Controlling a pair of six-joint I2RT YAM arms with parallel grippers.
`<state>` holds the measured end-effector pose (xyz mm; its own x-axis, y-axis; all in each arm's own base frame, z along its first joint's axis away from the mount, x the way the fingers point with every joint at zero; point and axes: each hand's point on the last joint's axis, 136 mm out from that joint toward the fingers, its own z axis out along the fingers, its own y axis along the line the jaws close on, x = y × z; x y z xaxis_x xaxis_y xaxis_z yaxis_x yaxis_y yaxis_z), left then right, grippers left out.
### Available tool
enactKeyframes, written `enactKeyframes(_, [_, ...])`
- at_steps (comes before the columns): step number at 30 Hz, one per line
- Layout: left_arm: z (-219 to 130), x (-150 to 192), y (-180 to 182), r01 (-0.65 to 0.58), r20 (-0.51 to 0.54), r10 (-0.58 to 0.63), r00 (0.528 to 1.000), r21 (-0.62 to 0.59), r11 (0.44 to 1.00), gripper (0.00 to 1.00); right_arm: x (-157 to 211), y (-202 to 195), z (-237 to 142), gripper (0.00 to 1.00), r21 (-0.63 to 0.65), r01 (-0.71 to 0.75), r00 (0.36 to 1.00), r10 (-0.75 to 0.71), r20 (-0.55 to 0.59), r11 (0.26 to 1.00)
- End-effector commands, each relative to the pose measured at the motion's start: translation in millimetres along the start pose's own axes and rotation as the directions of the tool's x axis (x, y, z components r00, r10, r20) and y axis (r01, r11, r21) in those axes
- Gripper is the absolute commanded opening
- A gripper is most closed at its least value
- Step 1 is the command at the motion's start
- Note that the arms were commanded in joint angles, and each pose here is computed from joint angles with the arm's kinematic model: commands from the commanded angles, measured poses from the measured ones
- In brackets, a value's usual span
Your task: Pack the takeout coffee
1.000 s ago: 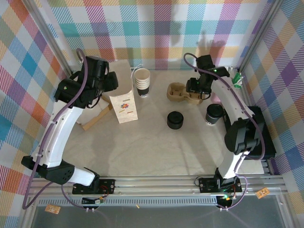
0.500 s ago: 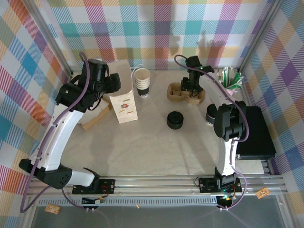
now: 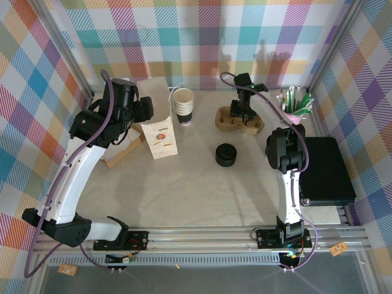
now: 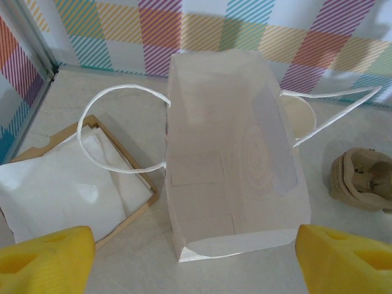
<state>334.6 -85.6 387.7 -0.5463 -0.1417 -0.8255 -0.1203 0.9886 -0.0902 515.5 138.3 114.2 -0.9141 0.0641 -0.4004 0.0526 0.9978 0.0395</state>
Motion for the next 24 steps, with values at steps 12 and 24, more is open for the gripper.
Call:
enactKeyframes(12, [-6.3, -7.3, 8.3, -0.014, 0.028, 0.014, 1.0, -0.023, 1.0, 0.85, 7.4, 0.2, 10.4, 0.49, 0.041, 0.029, 0.999, -0.027, -0.037, 0.999])
enactKeyframes(24, [-3.0, -8.6, 5.4, -0.025, 0.022, 0.025, 0.999, -0.018, 1.0, 0.85, 10.1, 1.6, 13.3, 0.46, 0.042, 0.045, 0.998, -0.042, -0.053, 0.998])
